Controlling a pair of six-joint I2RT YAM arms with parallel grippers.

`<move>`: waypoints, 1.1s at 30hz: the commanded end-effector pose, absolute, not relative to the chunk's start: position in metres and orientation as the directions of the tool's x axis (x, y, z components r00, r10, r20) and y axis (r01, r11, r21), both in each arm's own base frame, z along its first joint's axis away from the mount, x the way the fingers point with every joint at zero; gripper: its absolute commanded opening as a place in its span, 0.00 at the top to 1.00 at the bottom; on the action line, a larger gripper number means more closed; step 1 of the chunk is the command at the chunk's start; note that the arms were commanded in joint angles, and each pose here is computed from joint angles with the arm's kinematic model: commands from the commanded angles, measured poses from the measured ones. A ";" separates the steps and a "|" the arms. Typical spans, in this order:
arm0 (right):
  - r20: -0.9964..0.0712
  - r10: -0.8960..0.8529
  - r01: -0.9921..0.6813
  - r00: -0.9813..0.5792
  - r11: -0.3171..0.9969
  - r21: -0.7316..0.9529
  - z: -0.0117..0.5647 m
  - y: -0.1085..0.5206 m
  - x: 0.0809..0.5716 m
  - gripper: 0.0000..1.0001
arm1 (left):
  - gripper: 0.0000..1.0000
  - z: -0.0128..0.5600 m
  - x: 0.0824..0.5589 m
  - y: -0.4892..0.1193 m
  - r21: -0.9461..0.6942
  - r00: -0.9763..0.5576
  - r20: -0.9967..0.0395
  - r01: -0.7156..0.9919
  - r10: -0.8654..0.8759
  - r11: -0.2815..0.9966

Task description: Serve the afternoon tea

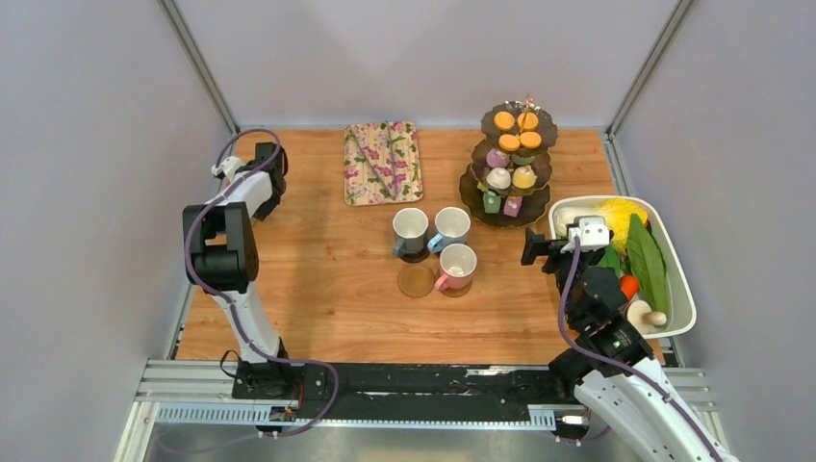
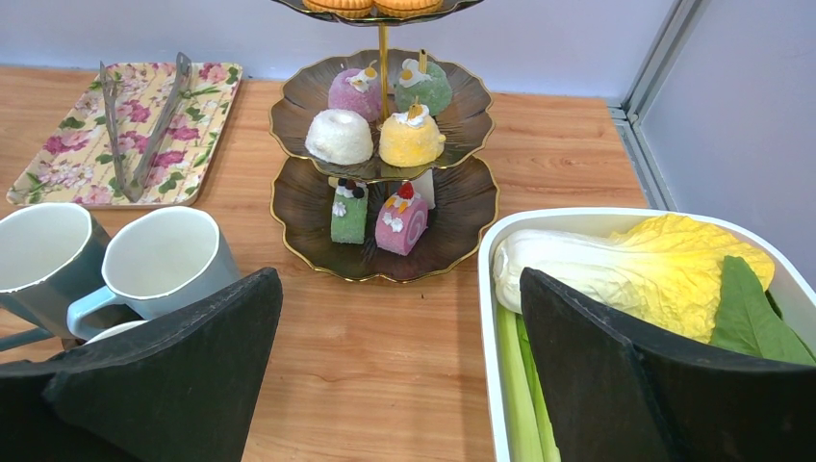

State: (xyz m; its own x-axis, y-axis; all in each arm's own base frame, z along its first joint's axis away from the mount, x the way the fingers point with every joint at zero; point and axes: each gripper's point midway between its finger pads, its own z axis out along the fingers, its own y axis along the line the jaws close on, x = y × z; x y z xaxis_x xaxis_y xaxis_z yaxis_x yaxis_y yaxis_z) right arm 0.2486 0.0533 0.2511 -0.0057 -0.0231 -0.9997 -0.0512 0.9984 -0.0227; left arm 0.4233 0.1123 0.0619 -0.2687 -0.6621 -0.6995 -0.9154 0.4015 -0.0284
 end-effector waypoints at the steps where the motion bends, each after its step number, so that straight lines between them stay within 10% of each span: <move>1: -0.999 0.004 -0.046 0.040 0.999 0.003 0.263 0.052 0.249 0.00 | 0.64 0.081 0.409 0.113 -0.011 -0.314 -0.705 -0.892 -0.636 0.452; 11: -0.998 0.024 -0.056 0.066 0.998 0.020 0.270 0.051 0.245 0.00 | 0.99 0.115 0.382 0.091 -0.024 -0.460 -0.691 -0.757 -0.558 0.653; 21: -0.997 0.024 -0.043 0.068 0.999 0.021 0.270 0.049 0.245 0.00 | 1.00 0.155 0.342 0.004 -0.097 -0.601 -0.735 -0.364 -0.313 0.926; 33: -0.999 0.013 -0.031 0.053 0.999 0.012 0.267 0.048 0.247 0.00 | 0.98 0.185 0.265 -0.087 -0.205 -0.593 -0.805 0.239 -0.024 0.949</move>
